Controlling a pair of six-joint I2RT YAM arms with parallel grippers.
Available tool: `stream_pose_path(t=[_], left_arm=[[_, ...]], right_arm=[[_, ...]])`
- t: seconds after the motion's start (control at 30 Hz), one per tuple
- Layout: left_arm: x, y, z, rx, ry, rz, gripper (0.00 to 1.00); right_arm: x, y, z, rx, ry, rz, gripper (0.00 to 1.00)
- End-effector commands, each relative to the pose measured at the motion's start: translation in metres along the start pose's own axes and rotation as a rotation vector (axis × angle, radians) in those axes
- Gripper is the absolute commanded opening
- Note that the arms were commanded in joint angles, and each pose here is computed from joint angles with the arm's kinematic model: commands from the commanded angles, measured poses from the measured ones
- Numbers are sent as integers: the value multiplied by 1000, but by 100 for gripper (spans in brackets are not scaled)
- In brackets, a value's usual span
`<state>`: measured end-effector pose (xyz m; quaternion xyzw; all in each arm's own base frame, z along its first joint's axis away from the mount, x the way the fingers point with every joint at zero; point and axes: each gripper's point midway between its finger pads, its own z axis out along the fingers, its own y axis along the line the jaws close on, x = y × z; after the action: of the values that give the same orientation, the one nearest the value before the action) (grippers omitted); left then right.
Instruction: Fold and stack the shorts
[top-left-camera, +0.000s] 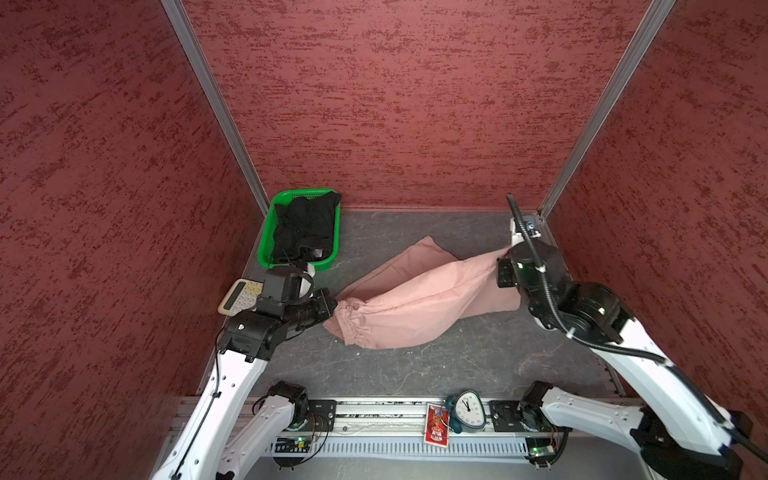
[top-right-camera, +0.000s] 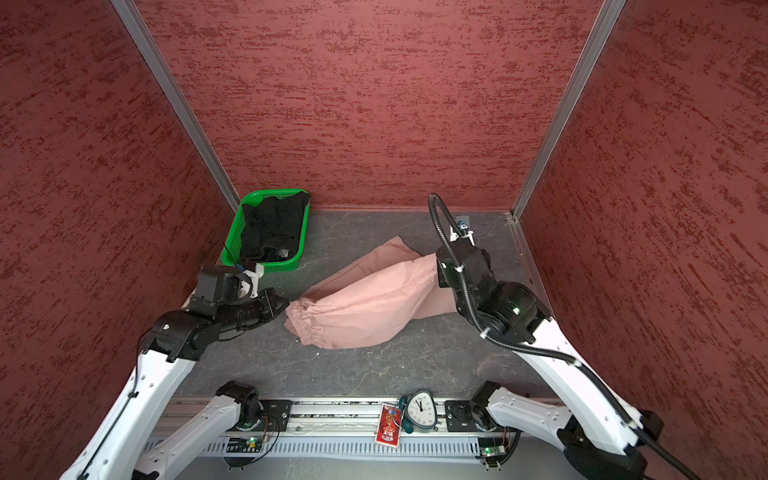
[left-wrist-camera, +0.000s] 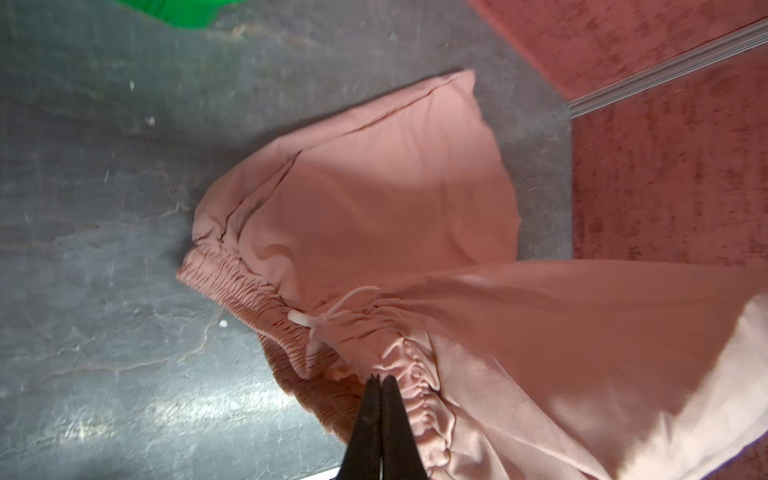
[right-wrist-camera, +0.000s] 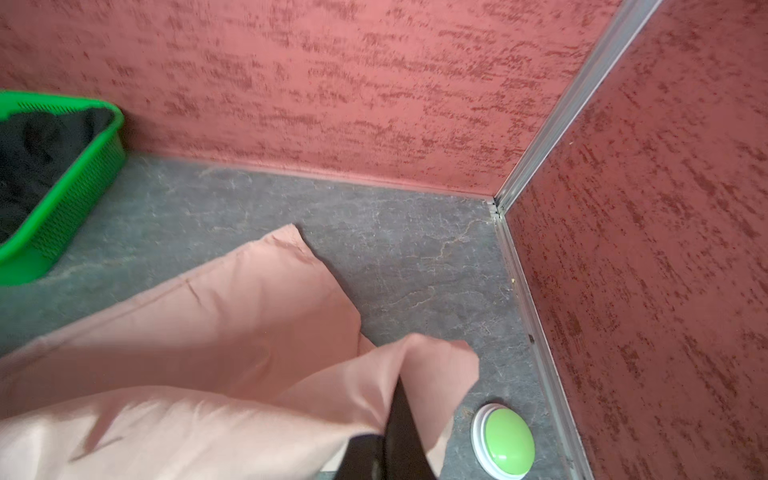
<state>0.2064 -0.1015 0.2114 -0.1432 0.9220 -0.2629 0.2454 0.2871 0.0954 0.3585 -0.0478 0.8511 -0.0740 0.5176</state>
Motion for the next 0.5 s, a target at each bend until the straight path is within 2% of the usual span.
stream_pose_path(t=[0.0,0.2,0.47], left_arm=[[2,13,10,-25,1,-51,0],[3,34,26,-45,24,-132,0],[-5,57,39,-90,34,-198,0]], right_arm=[[-10,9,19,-78,-20,-79,0],[3,29,76,-164,65,-163,0],[11,51,154,-196,164,-275,0]])
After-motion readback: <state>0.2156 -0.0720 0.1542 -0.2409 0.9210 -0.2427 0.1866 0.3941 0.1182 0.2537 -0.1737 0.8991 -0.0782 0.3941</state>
